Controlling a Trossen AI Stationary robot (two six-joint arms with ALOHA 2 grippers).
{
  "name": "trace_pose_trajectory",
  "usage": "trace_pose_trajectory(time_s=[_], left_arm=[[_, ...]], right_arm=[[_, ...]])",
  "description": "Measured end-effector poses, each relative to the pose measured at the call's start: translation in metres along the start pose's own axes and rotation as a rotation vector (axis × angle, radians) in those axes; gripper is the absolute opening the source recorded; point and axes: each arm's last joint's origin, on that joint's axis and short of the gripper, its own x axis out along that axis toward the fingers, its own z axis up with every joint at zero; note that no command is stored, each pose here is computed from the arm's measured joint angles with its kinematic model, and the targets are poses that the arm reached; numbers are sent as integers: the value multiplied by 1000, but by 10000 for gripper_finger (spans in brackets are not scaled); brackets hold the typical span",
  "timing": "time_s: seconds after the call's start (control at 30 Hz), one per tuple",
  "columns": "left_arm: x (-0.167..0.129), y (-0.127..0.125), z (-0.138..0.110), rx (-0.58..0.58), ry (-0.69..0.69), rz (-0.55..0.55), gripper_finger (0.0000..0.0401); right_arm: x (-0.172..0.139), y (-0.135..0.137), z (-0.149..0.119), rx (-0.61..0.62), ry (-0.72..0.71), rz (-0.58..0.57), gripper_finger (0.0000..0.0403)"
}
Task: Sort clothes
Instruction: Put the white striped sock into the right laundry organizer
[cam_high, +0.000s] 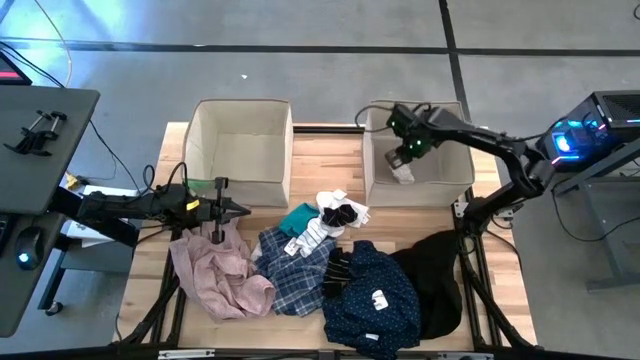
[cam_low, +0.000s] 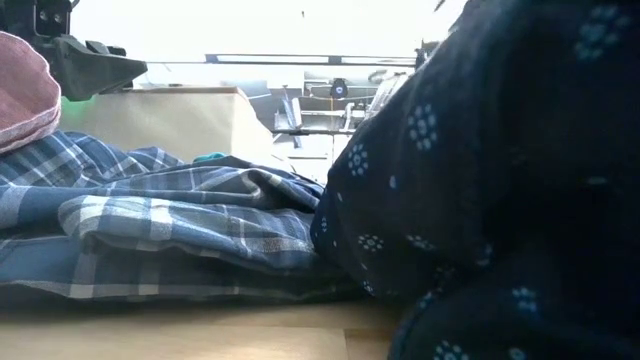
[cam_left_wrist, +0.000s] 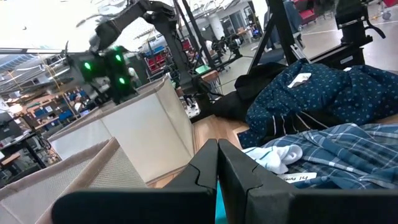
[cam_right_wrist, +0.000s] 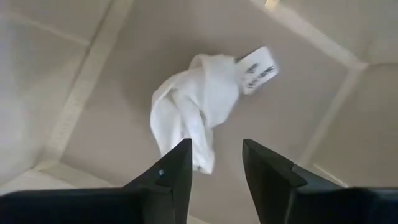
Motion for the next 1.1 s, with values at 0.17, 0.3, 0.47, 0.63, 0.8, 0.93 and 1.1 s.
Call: trace_pose_trajectory(time_s=[0.17, 0.3, 0.47, 0.63, 0.8, 0.93, 1.1], left_arm=[[0, 0, 0, 0, 0, 0, 0], [0, 0, 0, 0, 0, 0, 0], [0, 0, 0, 0, 0, 0, 0], [0, 0, 0, 0, 0, 0, 0], [0, 0, 0, 0, 0, -1, 0], [0, 0, 0, 0, 0, 0, 0], [0, 0, 0, 0, 0, 0, 0]], right_arm=[[-45, -1, 6, 31, -12, 18, 132], [-82, 15, 4, 51, -71, 140, 133], [-124, 63, -7, -114, -262, 344, 133], [-148, 120, -29, -472, -454, 587, 133], [-148, 169, -43, -650, -547, 710, 133], [-119, 206, -43, -785, -479, 746, 133], [-64, 245, -39, -1010, -398, 690, 133]])
